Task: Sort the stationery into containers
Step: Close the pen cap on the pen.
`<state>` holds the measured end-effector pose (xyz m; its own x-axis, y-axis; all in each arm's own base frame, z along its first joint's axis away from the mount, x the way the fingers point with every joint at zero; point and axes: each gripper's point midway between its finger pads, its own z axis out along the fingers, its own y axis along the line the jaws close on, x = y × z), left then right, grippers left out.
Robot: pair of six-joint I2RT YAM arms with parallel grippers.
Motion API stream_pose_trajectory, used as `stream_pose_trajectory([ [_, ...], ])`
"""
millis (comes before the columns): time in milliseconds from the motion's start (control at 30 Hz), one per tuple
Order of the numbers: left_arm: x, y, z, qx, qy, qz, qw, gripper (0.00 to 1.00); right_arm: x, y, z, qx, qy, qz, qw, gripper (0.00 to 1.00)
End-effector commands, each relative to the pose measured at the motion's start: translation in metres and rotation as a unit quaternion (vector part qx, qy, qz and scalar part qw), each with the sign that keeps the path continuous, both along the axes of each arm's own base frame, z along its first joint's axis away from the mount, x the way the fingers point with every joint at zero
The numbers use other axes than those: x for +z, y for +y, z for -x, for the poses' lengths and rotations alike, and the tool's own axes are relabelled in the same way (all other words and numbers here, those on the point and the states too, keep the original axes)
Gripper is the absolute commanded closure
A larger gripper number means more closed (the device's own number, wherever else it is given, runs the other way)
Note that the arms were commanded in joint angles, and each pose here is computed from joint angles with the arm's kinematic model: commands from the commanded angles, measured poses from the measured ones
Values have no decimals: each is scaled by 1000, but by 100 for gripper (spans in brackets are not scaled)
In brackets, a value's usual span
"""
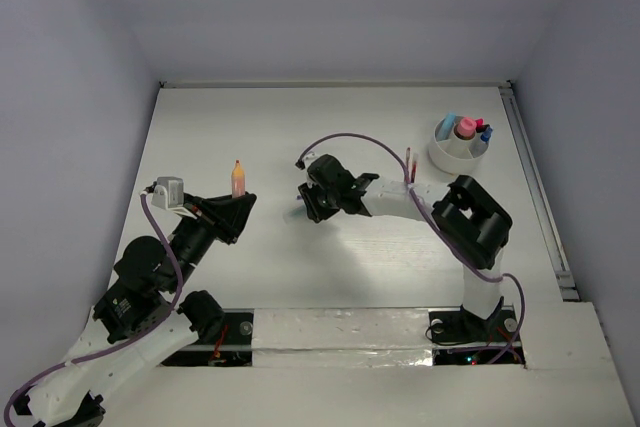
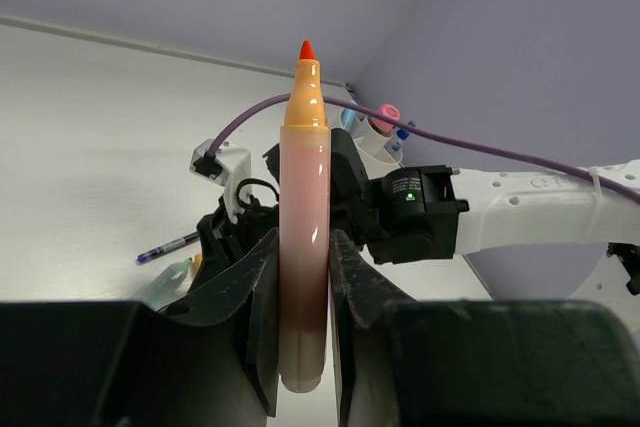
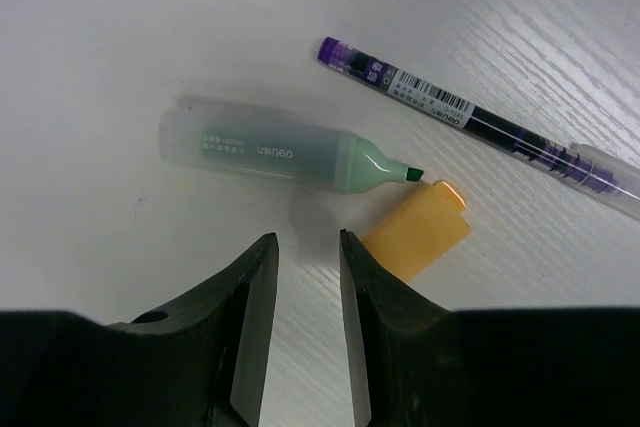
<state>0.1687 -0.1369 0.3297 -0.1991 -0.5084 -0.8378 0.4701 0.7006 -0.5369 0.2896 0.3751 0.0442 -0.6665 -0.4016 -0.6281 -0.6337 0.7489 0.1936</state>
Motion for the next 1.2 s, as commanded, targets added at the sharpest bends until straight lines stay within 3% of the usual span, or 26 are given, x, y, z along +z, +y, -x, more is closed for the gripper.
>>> stream_pose_trajectory([
  [0,11,0,0,-1,-20,9,1000,100,15,14,-12,2,-30,-21,999,63],
  [500,11,-2,0,-4,-20,8,1000,100,14,-47,-23,-83,-65,45,993,63],
  [700,11,-3,0,-7,-21,8,1000,100,23,-50,-20,-84,-66,39,994,54],
  [867,11,-2,-1,-3,-21,8,1000,100,25,-45,-21,-82,-58,23,995,36],
  [1167,11,0,0,-2,-22,9,1000,100,7,-44,-44,-84,-57,46,994,35],
])
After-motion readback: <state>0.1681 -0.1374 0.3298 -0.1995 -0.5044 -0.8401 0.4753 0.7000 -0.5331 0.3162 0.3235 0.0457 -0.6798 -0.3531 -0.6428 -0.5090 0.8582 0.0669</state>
